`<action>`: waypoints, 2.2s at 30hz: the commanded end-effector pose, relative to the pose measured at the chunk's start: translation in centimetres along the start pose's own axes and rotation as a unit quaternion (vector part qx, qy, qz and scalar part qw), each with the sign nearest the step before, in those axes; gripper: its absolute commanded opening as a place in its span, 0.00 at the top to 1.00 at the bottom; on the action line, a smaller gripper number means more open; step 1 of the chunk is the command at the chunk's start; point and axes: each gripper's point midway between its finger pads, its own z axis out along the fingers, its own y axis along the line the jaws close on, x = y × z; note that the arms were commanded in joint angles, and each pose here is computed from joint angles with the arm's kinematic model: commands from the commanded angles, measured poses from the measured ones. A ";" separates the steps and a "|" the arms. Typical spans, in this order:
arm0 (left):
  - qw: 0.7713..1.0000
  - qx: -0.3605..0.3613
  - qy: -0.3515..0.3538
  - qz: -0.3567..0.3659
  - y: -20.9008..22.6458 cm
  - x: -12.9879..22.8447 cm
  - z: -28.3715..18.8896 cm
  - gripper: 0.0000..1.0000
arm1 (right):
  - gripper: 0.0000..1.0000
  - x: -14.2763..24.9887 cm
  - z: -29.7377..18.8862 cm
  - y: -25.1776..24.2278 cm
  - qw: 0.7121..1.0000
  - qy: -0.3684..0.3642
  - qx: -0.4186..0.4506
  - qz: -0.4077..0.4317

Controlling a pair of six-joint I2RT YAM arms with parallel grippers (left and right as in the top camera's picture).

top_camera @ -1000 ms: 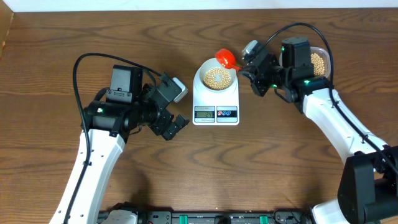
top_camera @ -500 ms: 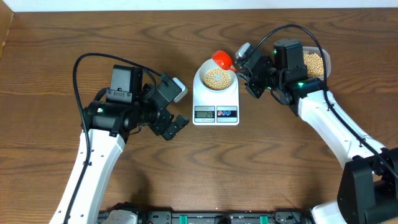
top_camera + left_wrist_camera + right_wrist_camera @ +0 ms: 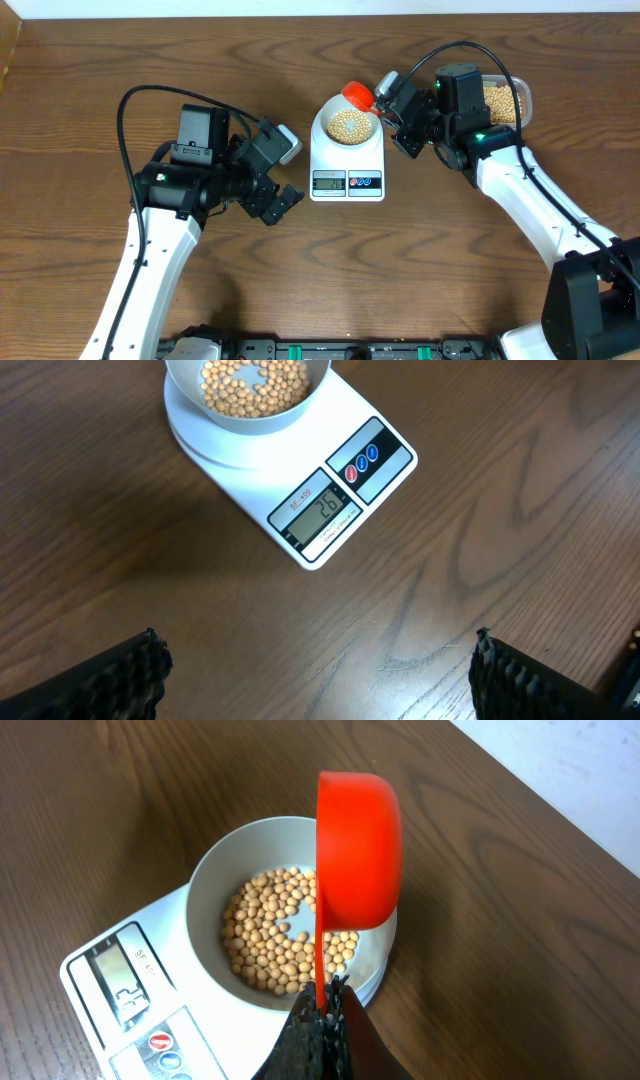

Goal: Scoop item into bowl and weigh 50g on scale
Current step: 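Carry the red scoop right back to the soybean tub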

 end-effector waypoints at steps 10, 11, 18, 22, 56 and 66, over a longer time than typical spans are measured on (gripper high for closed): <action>1.000 -0.013 -0.018 0.012 0.4 -1.3 -1.1 0.02 | 0.99 -2.8 -6.6 -6.2 0.992 -0.069 0.098 0.046; 1.000 -0.013 -0.018 0.012 0.3 -1.3 -1.1 0.02 | 0.99 -2.5 -7.8 -7.2 0.989 -0.071 0.113 0.064; 1.000 -0.013 -0.018 0.012 0.4 -1.3 -1.1 0.02 | 0.99 5.8 -12.3 -12.7 0.960 0.035 0.220 0.169; 1.000 -0.013 -0.018 0.012 0.3 -1.3 -1.1 0.02 | 0.99 9.7 -14.2 -14.4 0.935 0.125 0.291 0.157; 1.000 -0.013 -0.018 0.012 0.4 -1.3 -1.1 0.02 | 0.99 16.3 -5.0 -10.0 0.943 0.228 0.165 0.175; 1.000 -0.013 -0.018 0.012 0.3 -1.3 -1.1 0.02 | 0.99 16.1 -4.8 -9.2 0.925 0.192 0.149 0.293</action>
